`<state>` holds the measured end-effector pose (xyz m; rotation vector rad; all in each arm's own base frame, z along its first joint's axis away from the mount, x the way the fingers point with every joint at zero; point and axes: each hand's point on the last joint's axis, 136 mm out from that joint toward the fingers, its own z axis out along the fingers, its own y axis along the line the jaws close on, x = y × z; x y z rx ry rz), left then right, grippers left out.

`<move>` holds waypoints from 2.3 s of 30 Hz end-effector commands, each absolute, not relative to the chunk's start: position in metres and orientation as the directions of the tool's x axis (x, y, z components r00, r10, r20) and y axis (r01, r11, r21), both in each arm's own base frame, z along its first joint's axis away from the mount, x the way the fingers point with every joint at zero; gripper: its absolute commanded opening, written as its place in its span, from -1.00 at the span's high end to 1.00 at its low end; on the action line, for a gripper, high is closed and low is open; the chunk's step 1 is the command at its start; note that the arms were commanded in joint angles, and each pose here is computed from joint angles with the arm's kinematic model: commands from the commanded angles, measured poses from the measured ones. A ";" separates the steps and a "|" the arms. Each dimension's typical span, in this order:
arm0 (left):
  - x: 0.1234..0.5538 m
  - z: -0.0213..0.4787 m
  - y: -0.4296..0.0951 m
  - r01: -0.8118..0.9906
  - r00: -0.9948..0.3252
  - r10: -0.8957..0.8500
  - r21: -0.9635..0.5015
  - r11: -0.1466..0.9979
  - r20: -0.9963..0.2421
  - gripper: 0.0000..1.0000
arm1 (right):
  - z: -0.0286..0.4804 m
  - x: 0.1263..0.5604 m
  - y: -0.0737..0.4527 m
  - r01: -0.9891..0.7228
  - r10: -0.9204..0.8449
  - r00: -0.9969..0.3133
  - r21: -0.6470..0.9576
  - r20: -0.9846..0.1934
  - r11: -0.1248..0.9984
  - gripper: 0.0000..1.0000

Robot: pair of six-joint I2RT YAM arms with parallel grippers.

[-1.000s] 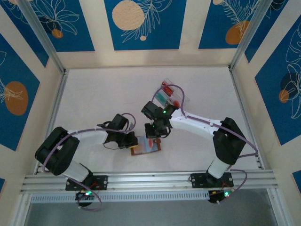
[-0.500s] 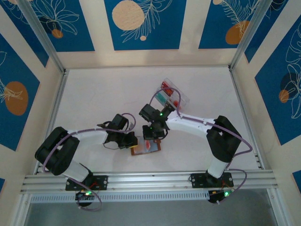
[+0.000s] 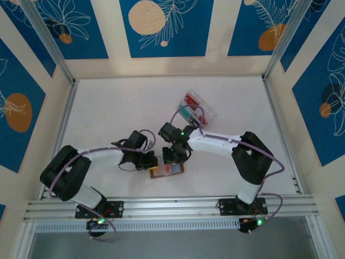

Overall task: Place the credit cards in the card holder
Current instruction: Insert the credit card into the card slot.

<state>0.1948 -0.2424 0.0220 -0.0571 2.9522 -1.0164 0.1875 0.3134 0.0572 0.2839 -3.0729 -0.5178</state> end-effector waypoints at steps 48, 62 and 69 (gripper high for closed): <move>0.177 0.018 -0.231 0.088 -0.996 0.092 -0.327 0.941 -0.006 0.83 | 0.085 0.215 0.305 -0.213 -0.114 -0.975 0.658 -0.190 0.723 1.00; 0.172 0.012 -0.226 0.074 -0.997 0.080 -0.321 0.944 0.006 0.83 | 0.056 0.215 0.309 -0.218 -0.120 -0.975 0.682 -0.190 0.698 1.00; 0.169 0.009 -0.224 0.068 -0.997 0.076 -0.321 0.945 0.013 0.83 | 0.047 0.215 0.298 -0.202 -0.101 -0.977 0.667 -0.187 0.717 1.00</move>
